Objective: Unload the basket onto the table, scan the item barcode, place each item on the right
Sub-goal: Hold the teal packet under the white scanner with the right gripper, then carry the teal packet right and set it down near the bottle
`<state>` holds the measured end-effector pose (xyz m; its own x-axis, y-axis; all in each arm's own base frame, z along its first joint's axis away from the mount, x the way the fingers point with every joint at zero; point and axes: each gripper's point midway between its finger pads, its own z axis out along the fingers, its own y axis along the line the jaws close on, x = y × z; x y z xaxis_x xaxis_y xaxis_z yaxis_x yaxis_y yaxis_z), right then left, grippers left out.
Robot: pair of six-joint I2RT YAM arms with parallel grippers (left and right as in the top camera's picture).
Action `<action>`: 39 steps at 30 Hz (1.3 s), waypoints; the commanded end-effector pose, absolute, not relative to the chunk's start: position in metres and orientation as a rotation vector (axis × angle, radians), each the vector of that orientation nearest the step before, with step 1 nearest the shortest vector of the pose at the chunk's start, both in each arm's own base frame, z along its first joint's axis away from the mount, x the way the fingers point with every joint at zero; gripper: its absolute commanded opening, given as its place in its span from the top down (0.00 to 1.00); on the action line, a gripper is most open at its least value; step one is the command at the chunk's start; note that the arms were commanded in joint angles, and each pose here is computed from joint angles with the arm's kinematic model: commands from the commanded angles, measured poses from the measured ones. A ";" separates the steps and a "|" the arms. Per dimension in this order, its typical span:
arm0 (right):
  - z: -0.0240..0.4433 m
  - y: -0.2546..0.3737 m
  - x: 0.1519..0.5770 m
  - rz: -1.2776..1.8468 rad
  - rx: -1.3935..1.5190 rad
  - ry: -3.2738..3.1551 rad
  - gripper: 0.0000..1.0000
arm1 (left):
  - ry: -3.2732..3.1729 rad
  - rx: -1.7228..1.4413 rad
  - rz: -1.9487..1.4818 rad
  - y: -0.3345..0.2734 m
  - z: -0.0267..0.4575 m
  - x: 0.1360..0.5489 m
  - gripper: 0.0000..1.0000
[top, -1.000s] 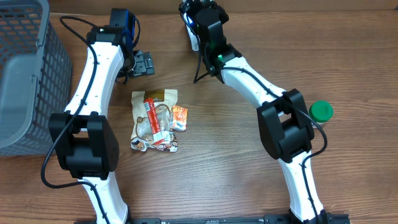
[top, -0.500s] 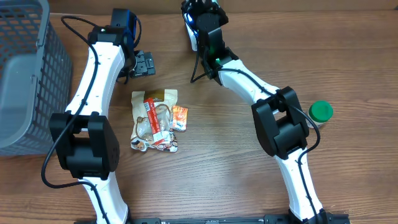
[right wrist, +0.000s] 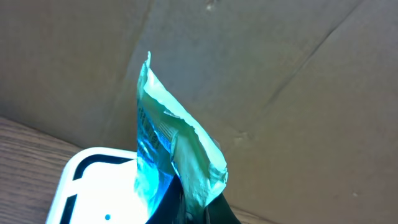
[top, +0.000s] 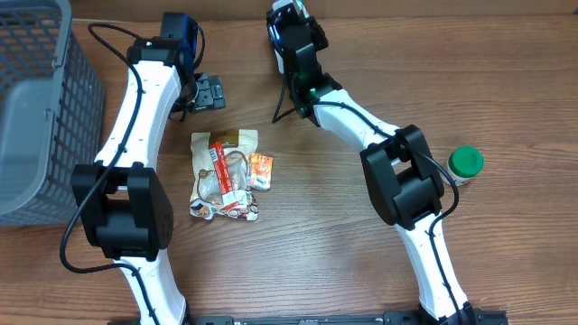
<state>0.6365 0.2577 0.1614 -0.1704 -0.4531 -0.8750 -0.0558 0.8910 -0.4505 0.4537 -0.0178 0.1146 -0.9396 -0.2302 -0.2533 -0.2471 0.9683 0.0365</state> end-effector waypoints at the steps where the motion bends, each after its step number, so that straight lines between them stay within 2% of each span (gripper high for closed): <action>1: 0.167 0.271 0.633 -0.338 -0.379 1.709 0.96 | 2.823 -0.353 0.079 -0.019 0.133 0.457 0.00; 7: 0.162 0.278 0.628 -0.337 -0.405 1.724 0.96 | 2.823 -0.352 0.079 -0.020 0.133 0.457 0.00; 19: 0.122 0.287 0.616 -0.327 -0.555 1.852 0.96 | 2.824 -0.352 0.079 -0.020 0.133 0.457 0.00; 28: 0.126 0.299 0.612 -0.304 -0.564 1.833 0.96 | 2.823 -0.352 0.079 -0.020 0.133 0.457 0.00; 32: 0.151 0.296 0.611 -0.272 -0.503 1.819 0.97 | 2.823 -0.352 0.079 -0.020 0.133 0.457 0.00; 39: 0.262 0.275 0.592 -0.181 -0.383 1.758 0.96 | 2.823 -0.352 0.079 -0.020 0.133 0.457 0.00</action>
<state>0.6048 0.2867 0.1508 -0.2878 -0.4927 -0.8212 -0.2182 0.8687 -0.4447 0.4537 -0.0178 0.1146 -0.9396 -0.2302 -0.2533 -0.2471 0.9683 0.0365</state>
